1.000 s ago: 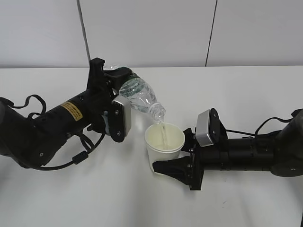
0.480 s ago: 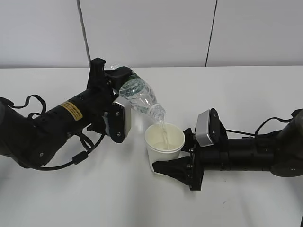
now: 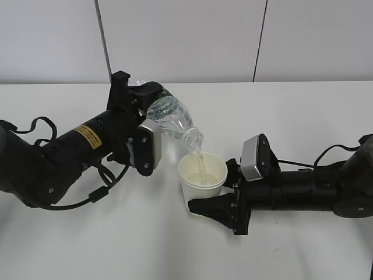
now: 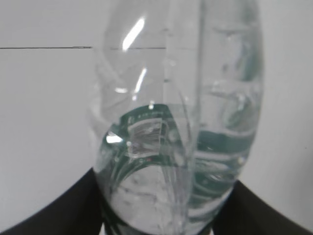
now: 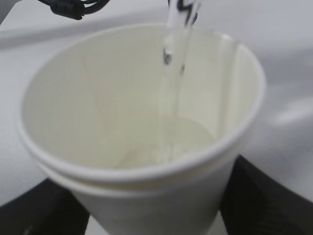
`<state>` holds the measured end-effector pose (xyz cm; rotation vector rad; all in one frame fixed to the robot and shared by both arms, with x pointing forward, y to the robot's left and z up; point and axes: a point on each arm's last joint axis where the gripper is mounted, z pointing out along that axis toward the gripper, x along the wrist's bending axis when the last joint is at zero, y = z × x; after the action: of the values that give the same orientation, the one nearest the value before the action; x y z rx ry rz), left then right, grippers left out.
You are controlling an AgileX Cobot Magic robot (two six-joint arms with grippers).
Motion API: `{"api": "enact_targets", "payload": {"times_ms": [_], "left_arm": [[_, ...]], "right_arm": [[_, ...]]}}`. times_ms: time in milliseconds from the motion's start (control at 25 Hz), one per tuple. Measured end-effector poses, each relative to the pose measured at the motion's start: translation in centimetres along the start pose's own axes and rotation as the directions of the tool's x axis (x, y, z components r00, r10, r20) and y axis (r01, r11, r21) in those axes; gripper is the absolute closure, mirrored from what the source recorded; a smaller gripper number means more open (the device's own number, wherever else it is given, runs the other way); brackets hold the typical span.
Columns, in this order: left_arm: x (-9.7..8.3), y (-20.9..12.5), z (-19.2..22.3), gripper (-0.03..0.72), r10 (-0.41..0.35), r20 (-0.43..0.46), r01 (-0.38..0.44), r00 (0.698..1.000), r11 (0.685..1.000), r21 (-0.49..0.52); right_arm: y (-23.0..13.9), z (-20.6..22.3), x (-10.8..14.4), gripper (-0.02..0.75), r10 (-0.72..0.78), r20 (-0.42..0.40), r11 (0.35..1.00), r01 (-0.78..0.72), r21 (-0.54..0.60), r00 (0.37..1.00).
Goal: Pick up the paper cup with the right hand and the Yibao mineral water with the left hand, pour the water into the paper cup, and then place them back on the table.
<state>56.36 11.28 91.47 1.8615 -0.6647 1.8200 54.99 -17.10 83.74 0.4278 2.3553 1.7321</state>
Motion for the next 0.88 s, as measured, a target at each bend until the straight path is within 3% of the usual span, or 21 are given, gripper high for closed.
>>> {"api": "enact_targets", "payload": {"times_ms": [760,880], "left_arm": [[0.01,0.02,0.0,0.305,0.001,-0.001,-0.001,1.0,1.0,-0.003],[0.01,0.02,0.0,0.305,-0.036,-0.001,0.036,0.999,0.999,-0.003]], "right_arm": [[-0.03,0.0,-0.01,0.184,0.0,0.001,1.0,0.0,0.004,1.0],[-0.03,0.0,-0.01,0.184,0.0,0.001,1.0,0.0,0.004,1.0]]}}
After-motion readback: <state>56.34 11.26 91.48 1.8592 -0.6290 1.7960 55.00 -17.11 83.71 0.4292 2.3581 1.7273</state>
